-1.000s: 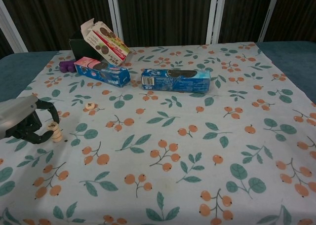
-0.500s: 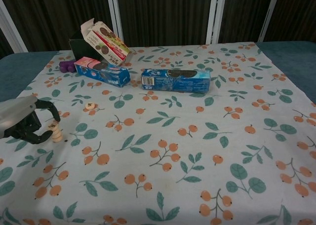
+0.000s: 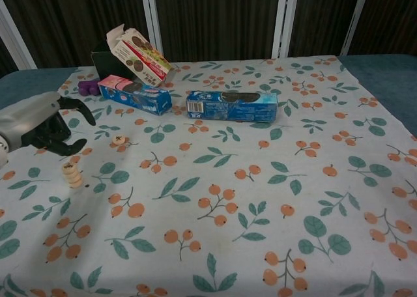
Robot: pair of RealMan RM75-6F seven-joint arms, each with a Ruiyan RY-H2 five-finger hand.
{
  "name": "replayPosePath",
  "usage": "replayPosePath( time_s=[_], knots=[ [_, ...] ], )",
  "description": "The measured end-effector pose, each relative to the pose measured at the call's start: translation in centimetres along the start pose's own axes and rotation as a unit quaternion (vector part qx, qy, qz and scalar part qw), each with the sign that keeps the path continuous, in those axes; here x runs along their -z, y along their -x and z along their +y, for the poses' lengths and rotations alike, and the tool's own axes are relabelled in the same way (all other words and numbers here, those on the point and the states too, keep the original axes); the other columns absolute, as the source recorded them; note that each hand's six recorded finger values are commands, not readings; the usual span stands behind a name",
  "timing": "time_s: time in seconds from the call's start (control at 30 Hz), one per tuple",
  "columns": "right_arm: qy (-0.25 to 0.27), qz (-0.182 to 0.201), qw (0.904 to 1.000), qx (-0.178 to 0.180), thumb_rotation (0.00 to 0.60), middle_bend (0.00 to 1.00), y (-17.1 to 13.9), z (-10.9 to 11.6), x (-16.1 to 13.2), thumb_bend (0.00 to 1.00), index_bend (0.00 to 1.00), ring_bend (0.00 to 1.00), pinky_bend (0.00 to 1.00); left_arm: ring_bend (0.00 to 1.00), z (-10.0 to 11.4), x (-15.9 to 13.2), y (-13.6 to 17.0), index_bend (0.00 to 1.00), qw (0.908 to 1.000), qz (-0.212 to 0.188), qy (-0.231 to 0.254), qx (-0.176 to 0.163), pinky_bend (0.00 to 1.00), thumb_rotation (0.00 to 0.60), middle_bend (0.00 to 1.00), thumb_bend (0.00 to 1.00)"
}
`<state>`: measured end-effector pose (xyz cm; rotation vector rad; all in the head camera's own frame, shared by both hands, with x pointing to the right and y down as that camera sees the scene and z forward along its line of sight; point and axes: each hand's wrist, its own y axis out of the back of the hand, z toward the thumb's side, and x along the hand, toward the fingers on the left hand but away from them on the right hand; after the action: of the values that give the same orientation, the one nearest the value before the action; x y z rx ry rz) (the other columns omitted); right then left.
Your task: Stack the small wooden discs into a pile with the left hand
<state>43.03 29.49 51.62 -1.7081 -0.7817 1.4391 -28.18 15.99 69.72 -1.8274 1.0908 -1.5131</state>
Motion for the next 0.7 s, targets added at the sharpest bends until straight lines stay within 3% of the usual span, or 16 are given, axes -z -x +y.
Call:
replayPosePath(
  time_s=[0.3, 0.7],
  knots=[
    [0.003, -0.007, 1.0000, 0.002, 0.600, 0.00, 0.1, 0.2, 0.4, 0.14, 0.00, 0.00, 0.00, 1.00, -2.1, -1.6, -3.8, 0.41, 0.9986, 0.027, -0.045, 0.004, 1.00, 0.600, 1.00, 0.41],
    [0.008, -0.014, 0.9999, 0.004, 0.600, 0.00, 0.2, 0.4, 0.8, 0.14, 0.00, 0.00, 0.00, 1.00, -4.5, -2.0, -7.1, 0.37, 0.9957, 0.062, -0.069, 0.004, 1.00, 0.600, 1.00, 0.40]
  ],
)
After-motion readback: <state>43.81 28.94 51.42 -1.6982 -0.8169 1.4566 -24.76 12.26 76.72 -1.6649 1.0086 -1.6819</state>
